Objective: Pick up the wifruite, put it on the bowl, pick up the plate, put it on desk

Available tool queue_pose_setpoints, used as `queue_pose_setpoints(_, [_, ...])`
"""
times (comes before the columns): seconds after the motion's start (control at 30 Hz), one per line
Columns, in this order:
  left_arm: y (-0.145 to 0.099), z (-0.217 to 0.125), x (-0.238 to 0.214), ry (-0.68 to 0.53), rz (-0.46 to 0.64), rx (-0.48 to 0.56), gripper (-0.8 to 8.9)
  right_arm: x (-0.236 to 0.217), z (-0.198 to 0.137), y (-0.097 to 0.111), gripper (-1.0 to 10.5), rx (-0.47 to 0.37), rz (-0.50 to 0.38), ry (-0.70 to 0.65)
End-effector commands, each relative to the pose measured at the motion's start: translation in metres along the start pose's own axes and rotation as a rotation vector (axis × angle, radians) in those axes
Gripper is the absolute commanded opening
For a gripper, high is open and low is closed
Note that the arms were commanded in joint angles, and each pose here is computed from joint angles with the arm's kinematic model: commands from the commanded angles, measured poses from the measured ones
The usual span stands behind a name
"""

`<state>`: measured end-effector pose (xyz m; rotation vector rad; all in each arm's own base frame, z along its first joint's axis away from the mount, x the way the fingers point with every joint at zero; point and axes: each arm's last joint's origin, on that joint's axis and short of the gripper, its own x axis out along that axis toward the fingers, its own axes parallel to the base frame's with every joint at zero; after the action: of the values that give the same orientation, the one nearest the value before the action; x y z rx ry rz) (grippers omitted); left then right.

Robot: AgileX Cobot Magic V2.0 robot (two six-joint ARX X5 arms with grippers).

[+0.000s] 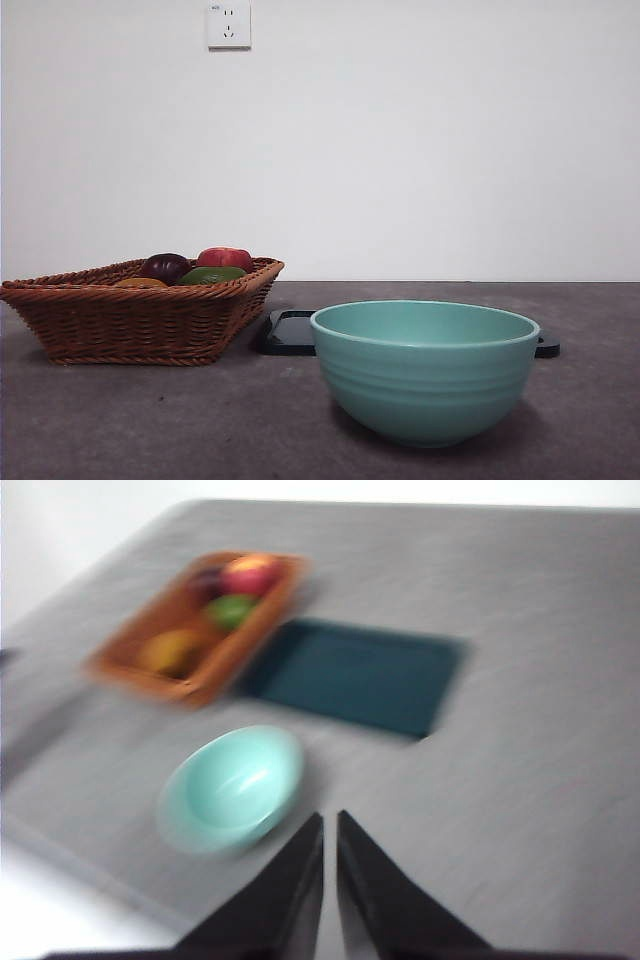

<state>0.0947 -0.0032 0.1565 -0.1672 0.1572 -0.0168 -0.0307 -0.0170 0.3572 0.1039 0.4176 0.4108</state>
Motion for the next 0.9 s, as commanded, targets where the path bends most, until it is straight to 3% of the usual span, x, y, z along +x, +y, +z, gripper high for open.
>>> queue_pose_setpoints(0.03, [0.001,-0.007,0.002,0.023,0.007,0.001,0.09,0.022,0.012,0.003,0.2,-0.126,-0.089,-0.166])
queue_pose_setpoints(0.2, [0.001,-0.007,0.002,0.023,0.007,0.001,0.09,0.085,-0.005,-0.011,0.2,-0.141,-0.249,-0.319])
queue_pose_setpoints(0.4, [0.001,-0.007,0.002,0.023,0.007,0.001,0.09,0.15,-0.054,-0.041,0.2,-0.107,-0.363,-0.354])
queue_pose_setpoints(0.67, [0.001,-0.007,0.002,0.023,0.007,0.001,0.09,0.178,-0.107,-0.064,0.2,-0.072,-0.482,-0.315])
queue_pose_setpoints(0.9, [0.001,-0.007,0.002,0.023,0.007,0.001,0.09,0.178,-0.12,-0.069,0.2,-0.061,-0.524,-0.318])
